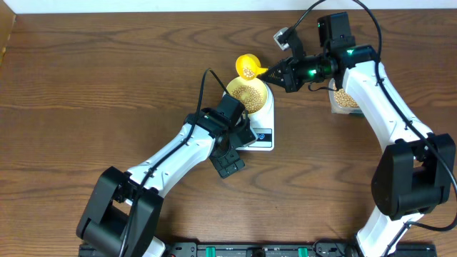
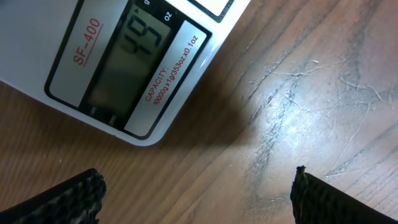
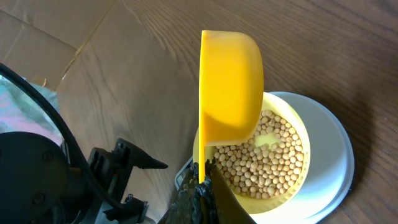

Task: Scoop item into bowl and weigh 50g on scale

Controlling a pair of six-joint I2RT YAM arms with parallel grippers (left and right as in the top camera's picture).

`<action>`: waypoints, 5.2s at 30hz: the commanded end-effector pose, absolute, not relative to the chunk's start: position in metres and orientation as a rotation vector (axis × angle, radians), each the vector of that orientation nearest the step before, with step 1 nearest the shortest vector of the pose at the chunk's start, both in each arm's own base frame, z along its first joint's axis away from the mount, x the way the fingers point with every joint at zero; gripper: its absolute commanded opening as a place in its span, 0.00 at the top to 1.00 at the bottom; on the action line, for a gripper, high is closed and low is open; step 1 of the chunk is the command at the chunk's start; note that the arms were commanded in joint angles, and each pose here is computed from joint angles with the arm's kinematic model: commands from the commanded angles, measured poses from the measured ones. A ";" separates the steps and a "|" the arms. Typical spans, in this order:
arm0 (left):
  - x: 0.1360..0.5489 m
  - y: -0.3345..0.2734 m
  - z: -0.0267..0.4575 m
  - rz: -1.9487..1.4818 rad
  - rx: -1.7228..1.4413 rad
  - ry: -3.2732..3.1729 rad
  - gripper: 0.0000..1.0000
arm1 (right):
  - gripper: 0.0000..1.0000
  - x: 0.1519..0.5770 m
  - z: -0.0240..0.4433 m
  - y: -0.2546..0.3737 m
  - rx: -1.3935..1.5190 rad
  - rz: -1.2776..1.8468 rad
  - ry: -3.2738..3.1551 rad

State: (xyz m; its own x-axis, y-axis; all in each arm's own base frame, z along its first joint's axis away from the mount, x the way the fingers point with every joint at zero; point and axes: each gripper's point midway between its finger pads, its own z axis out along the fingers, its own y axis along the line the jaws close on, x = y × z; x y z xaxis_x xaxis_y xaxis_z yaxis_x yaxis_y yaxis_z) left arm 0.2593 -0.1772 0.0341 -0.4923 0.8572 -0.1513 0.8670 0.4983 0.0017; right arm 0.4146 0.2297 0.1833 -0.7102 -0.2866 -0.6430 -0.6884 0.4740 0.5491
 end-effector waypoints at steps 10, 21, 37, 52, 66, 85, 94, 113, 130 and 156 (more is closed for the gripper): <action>0.276 -0.166 0.015 -0.097 1.312 2.712 0.02 | 0.99 0.405 0.197 0.244 -0.962 1.090 2.160; 0.283 -0.169 0.016 -0.099 1.301 2.685 0.02 | 0.99 0.402 0.185 0.234 -1.098 0.687 2.231; 0.283 -0.170 0.016 -0.099 1.299 2.682 0.02 | 0.99 0.406 0.180 0.233 -1.205 0.546 2.186; 0.283 -0.170 0.016 -0.102 1.263 2.702 0.02 | 0.99 0.416 0.208 0.223 -0.976 0.856 2.160; 0.308 -0.157 0.072 -0.133 0.926 2.641 0.02 | 0.99 0.430 0.258 0.175 -0.746 1.223 1.995; 0.377 -0.009 0.115 -0.111 0.013 2.570 0.02 | 0.99 0.455 0.267 0.130 -0.509 1.221 2.028; 0.377 -0.005 0.115 -0.105 0.002 2.571 0.02 | 0.99 0.460 0.271 0.128 -0.526 1.199 1.999; 0.377 -0.005 0.115 -0.105 0.002 2.571 0.02 | 0.99 0.460 0.271 0.128 -0.526 1.196 1.998; 0.377 -0.005 0.115 -0.105 0.002 2.571 0.02 | 0.99 0.471 0.266 0.120 -0.485 1.109 2.025; 0.377 -0.005 0.115 -0.105 0.002 2.571 0.02 | 0.99 0.471 0.265 0.133 -0.413 1.164 2.068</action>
